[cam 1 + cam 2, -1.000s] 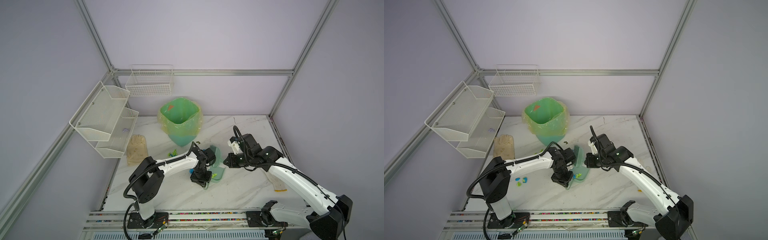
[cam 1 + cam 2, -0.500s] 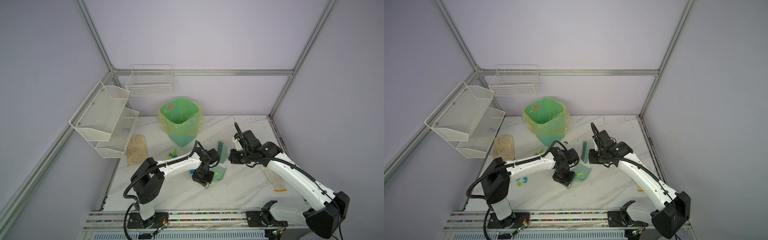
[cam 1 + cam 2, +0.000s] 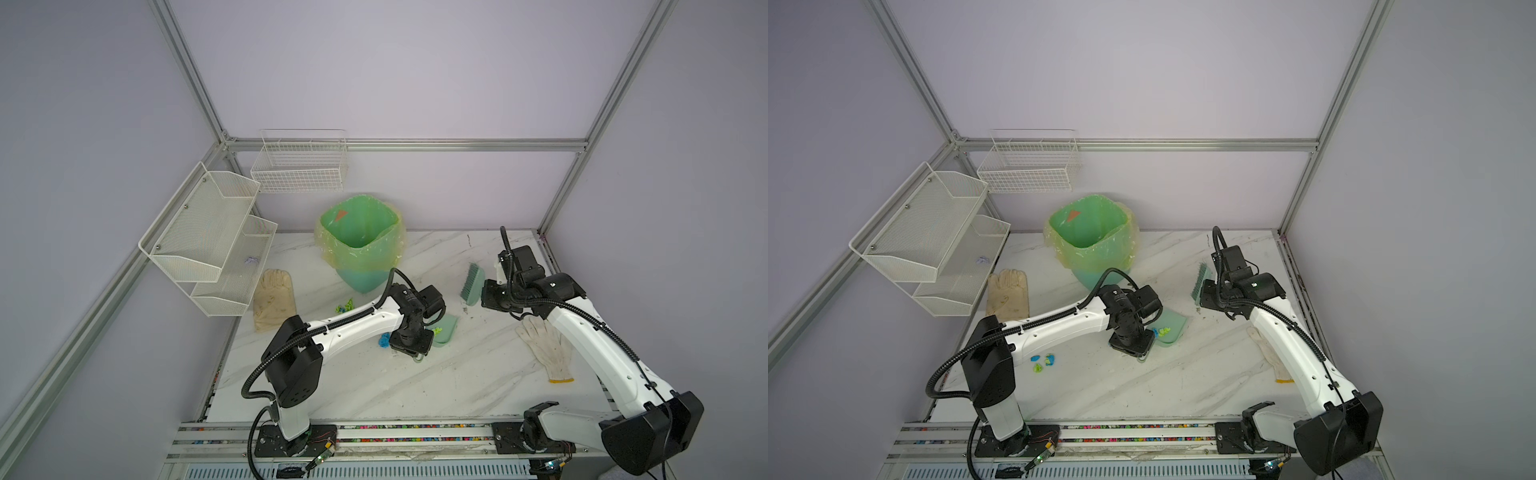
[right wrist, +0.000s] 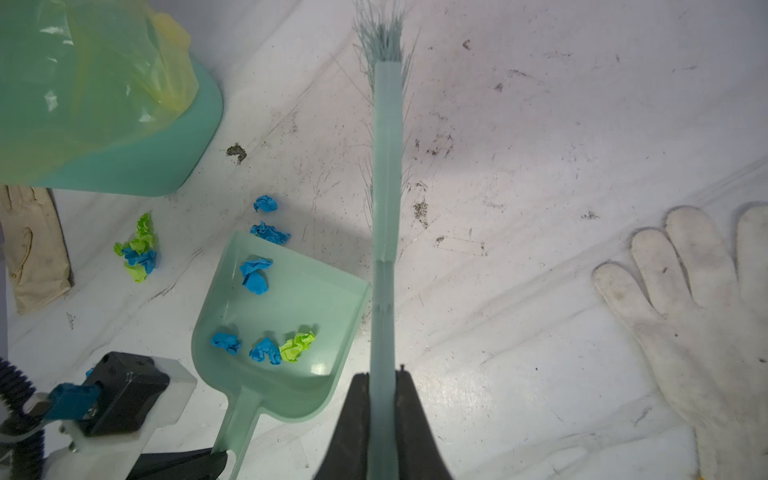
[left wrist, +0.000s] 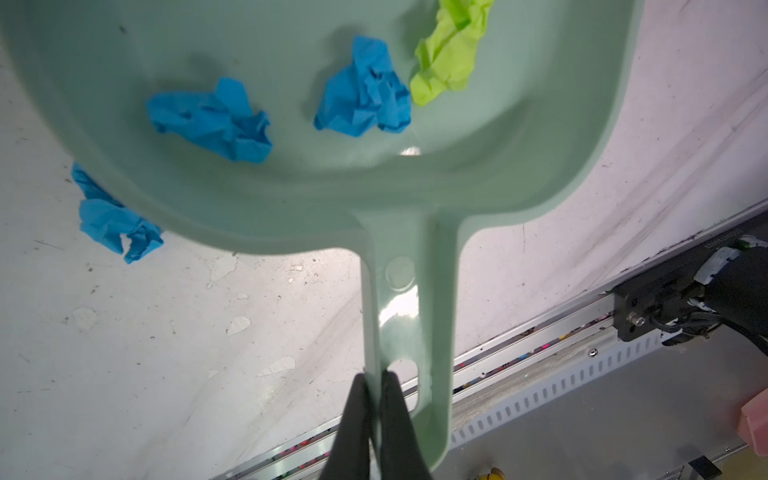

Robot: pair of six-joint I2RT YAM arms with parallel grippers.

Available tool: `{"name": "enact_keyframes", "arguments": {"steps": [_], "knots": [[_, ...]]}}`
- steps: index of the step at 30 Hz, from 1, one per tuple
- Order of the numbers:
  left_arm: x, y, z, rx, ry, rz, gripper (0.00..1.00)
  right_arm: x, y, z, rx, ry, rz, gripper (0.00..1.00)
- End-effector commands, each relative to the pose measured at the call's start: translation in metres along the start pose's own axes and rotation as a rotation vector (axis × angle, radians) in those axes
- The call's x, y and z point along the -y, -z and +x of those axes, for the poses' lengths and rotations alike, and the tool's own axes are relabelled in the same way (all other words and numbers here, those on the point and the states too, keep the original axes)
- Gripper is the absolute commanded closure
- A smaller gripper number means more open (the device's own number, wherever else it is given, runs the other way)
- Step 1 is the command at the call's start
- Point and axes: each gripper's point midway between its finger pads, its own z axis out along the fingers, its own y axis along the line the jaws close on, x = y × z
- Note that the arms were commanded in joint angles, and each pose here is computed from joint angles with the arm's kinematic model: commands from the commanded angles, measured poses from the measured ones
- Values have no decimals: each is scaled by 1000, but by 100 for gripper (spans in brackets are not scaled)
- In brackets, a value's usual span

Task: Sweep away the paper scraps from the table
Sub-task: 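Draw the brush back and sweep more scraps into the dustpan with the right gripper, then lift the dustpan over the bin with the left gripper while the right lifts the brush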

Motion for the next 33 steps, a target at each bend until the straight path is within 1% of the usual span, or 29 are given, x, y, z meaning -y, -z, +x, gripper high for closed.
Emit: {"name": "enact_keyframes", "arguments": {"steps": [1, 6, 10, 16, 19, 25, 33], "knots": [[9, 34, -29, 136, -27, 1, 100, 1, 9, -25, 87, -19, 7, 100], [3, 40, -41, 147, -25, -26, 100, 5, 11, -32, 106, -33, 10, 100], [5, 61, -61, 201, -30, -22, 100, 8, 7, -33, 114, -48, 4, 100], [9, 92, -95, 282, -13, 34, 100, 13, 11, -48, 156, -70, -4, 100], [10, 111, -109, 320, 7, 84, 100, 14, 14, -54, 175, -77, -13, 100], [7, 154, -132, 418, 43, 172, 100, 15, 5, -51, 160, -82, -34, 100], [7, 189, -146, 462, 93, 340, 100, 15, 6, -52, 165, -74, -47, 100]]}}
